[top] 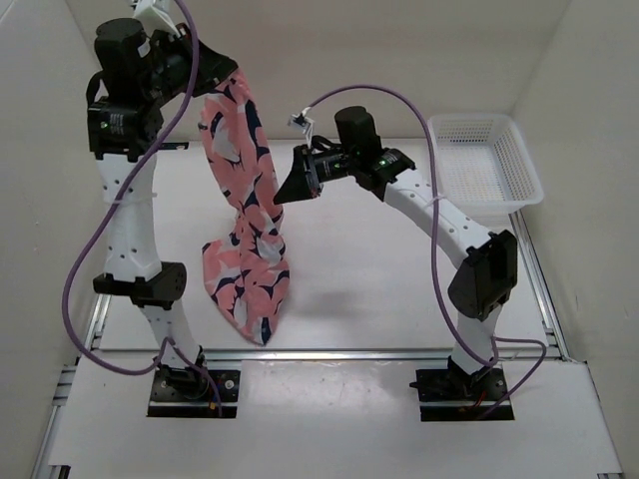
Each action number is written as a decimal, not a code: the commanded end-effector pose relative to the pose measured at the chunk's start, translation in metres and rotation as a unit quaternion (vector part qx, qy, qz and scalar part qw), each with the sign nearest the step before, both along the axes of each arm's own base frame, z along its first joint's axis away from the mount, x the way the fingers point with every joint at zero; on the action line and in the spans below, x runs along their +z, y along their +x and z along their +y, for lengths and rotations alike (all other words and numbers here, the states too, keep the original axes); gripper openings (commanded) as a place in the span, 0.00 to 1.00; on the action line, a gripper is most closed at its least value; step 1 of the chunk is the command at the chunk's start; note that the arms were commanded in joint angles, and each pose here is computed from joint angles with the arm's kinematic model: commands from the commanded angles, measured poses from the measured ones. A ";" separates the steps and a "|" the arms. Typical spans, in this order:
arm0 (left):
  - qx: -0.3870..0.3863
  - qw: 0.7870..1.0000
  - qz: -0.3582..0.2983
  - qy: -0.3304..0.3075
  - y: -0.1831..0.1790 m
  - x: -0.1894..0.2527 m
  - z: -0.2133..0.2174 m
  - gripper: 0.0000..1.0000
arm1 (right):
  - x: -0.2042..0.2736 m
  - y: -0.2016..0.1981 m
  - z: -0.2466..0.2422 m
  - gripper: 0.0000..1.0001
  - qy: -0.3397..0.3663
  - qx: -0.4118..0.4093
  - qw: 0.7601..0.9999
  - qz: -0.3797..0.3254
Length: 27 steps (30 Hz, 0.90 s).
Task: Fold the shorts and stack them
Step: Flatten the shorts out
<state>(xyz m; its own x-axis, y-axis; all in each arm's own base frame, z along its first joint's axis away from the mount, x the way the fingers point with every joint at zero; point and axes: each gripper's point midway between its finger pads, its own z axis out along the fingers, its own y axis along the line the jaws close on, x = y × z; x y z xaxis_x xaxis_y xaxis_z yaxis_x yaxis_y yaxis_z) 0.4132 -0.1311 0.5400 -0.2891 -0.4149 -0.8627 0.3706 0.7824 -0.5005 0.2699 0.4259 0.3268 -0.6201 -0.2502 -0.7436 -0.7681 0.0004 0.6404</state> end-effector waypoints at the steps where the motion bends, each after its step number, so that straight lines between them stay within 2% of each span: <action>1: -0.063 0.997 -0.037 -0.039 0.003 0.024 -0.027 0.10 | -0.001 0.008 -0.012 0.00 -0.010 -0.031 0.999 -0.022; 2: -0.070 0.996 -0.035 -0.043 0.005 0.022 -0.033 0.10 | -0.009 0.012 -0.014 0.11 -0.026 -0.043 0.998 -0.025; 3: -0.076 0.995 -0.040 -0.043 0.004 0.025 -0.035 0.10 | -0.027 0.025 -0.017 0.31 -0.060 -0.078 0.995 -0.031; 4: -0.076 0.996 -0.035 -0.043 0.006 0.021 -0.035 0.10 | -0.043 0.020 -0.020 0.71 -0.090 -0.078 0.992 -0.033; 5: -0.076 0.996 -0.030 -0.038 0.007 0.017 -0.035 0.10 | -0.057 0.023 -0.022 0.86 -0.108 -0.085 0.990 -0.027; 7: -0.076 0.996 -0.030 -0.033 0.004 0.016 -0.034 0.10 | -0.085 0.031 -0.026 0.99 -0.143 -0.111 0.983 -0.018; 10: -0.071 0.996 -0.038 -0.029 -0.004 0.022 -0.031 0.10 | -0.117 0.040 -0.018 0.99 -0.177 -0.122 0.977 -0.015; 14: -0.075 0.996 -0.040 -0.030 -0.012 0.025 -0.031 0.10 | -0.165 0.059 0.001 0.99 -0.230 -0.150 0.962 -0.015; 15: -0.075 0.996 -0.047 -0.026 -0.021 0.030 -0.030 0.10 | -0.171 0.067 0.001 0.97 -0.238 -0.166 0.957 -0.013; 16: -0.075 0.996 -0.044 -0.026 -0.022 0.028 -0.030 0.10 | -0.179 0.080 0.002 0.88 -0.252 -0.197 0.948 -0.011; 17: -0.075 0.996 -0.041 -0.026 -0.023 0.026 -0.029 0.10 | -0.179 0.084 0.003 0.46 -0.253 -0.206 0.945 -0.009; 18: -0.076 0.996 -0.050 -0.021 -0.028 0.030 -0.028 0.10 | -0.176 0.095 -0.002 0.21 -0.254 -0.229 0.940 -0.010; 19: -0.076 0.996 -0.050 -0.021 -0.028 0.030 -0.028 0.10 | -0.164 0.103 -0.003 0.03 -0.249 -0.254 0.934 -0.016; 20: -0.069 0.996 -0.046 -0.020 -0.024 0.027 -0.024 0.10 | -0.154 0.119 -0.015 0.00 -0.247 -0.283 0.926 -0.026; 23: -0.063 0.997 -0.049 -0.020 -0.020 0.029 -0.017 0.10 | -0.099 0.169 -0.053 0.00 -0.215 -0.385 0.896 -0.054; 26: -0.060 0.995 -0.070 -0.028 -0.022 0.044 -0.007 0.10 | -0.024 0.199 -0.086 0.00 -0.154 -0.441 0.880 -0.091; 27: -0.053 0.996 -0.070 -0.034 -0.020 0.046 -0.002 0.10 | 0.001 0.198 -0.091 0.00 -0.137 -0.448 0.876 -0.112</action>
<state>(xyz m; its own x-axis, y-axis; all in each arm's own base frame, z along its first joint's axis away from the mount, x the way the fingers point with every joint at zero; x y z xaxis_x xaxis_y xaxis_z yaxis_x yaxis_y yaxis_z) 0.4099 -0.1423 0.5540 -0.2975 -0.4291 -0.8529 0.4685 0.7127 -0.5220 0.4322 0.3822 0.1853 -0.7238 -0.1318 -0.6773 -0.5120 0.7605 0.3992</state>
